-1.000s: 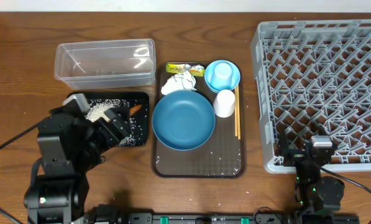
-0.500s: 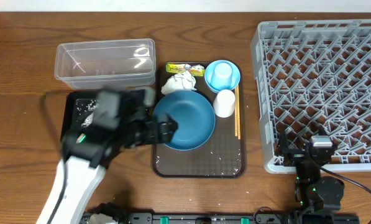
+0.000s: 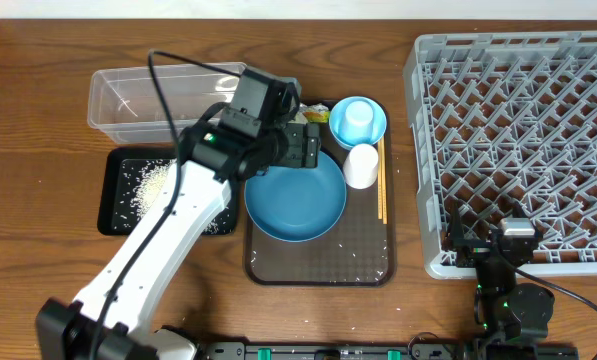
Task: Sort waste into correct bins and load items into the dishwasher rack
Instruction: 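Reach the left gripper to the tissue and Pandan wrapper at tray top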
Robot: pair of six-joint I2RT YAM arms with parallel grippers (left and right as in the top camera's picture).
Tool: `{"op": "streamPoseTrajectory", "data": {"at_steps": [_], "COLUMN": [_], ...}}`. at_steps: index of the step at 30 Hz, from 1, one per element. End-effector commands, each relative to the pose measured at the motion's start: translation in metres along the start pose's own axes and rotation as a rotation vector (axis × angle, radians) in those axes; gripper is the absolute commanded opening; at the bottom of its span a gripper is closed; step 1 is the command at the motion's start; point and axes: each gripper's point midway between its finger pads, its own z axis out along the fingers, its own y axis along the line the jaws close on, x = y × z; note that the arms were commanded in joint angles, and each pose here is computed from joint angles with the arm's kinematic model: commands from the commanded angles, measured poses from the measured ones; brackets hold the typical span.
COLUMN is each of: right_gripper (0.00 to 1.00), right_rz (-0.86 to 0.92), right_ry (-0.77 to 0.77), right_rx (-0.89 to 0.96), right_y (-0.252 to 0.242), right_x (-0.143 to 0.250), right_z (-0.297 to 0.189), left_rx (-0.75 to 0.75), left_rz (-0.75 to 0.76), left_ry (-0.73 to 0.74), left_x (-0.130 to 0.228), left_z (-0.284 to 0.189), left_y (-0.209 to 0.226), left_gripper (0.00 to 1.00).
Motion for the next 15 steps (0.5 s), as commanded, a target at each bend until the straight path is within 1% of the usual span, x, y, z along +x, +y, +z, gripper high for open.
{"op": "streamPoseTrajectory", "data": {"at_steps": [1,3,6,10,15], "right_gripper": [0.99,0.99,0.99,0.99,0.99], "right_rz": [0.018,0.018,0.018,0.017,0.018], "right_ry": [-0.001,-0.001,-0.001,-0.001,-0.001], "right_rx": [0.006,0.006,0.006,0.006,0.006], "right_y": [-0.001,-0.001,-0.001,-0.001,-0.001], "right_x": [0.001,0.001,0.001,0.001,0.001], "right_z": [0.0,0.0,0.0,0.0,0.0], "left_rx": [-0.117,-0.146,-0.184,-0.192,-0.272], "left_rz": [0.092,0.135,0.137,0.19,0.188], "left_ry": [0.015,0.058,0.092,0.105,0.084], "left_x": [-0.007,-0.008,-0.019,-0.034,-0.047], "left_z": [0.024,0.039,0.056,0.079,0.102], "left_y": [0.02,0.026,0.03,0.03,0.049], "left_gripper": [0.85,0.85,0.86,0.86,0.86]}}
